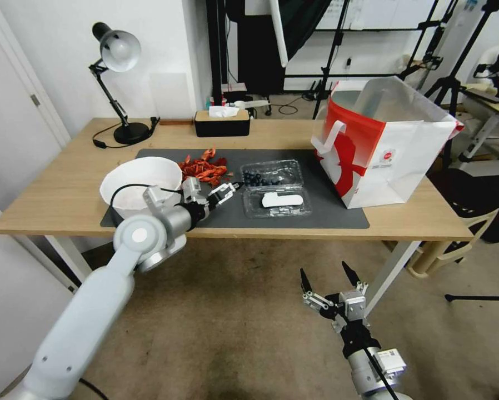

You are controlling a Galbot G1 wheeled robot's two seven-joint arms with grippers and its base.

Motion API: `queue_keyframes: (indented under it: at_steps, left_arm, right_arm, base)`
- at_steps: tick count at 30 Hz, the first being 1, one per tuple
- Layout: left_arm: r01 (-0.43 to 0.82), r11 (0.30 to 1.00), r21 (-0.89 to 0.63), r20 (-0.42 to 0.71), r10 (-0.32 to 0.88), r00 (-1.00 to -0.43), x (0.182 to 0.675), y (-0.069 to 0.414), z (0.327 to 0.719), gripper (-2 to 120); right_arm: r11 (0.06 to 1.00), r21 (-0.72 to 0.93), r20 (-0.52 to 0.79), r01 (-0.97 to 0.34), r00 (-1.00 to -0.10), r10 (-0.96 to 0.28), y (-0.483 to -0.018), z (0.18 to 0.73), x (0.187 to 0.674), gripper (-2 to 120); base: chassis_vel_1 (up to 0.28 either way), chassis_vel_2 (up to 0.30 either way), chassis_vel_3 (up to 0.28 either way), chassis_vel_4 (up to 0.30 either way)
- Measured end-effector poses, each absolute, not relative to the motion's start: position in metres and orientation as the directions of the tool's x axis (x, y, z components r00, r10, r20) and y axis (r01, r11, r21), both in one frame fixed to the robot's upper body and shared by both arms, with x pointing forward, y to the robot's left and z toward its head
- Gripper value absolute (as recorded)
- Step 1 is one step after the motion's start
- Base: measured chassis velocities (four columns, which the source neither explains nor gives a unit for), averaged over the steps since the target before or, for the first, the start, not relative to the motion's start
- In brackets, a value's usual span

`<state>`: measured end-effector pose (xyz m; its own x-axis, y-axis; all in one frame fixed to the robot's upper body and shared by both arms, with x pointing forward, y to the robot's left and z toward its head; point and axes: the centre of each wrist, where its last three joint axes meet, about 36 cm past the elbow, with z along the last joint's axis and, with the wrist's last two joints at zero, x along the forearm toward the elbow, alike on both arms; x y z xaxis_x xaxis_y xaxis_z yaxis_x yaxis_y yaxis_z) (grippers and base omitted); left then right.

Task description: Close the takeout container lid, then place the container into the takeout bag.

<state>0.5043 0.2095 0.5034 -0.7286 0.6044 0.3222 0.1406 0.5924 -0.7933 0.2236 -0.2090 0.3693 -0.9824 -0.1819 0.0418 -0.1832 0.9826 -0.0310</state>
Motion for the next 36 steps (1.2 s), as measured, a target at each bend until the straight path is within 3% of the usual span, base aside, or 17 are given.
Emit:
queue_keyframes:
  at_steps: [7, 36]
  left_arm:
    - [0.139, 0.604, -0.785, 0.356, 0.624, -0.696, 0.52, 0.186, 0.492, 100]
    - [0.126, 0.629, -0.767, 0.381, 0.605, -0.7, 0.548, 0.167, 0.485, 100]
  right_arm:
    - [0.984, -0.034, 0.046, -0.176, -0.984, -0.174, -0.209, 0.368, 0.221, 100]
    - [0.985, -0.042, 0.046, -0.169, -0.985, -0.167, -0.212, 0.368, 0.218, 100]
  base:
    - [0.0, 0.0, 0.0, 0.0]
    - [0.0, 0.0, 0.0, 0.0]
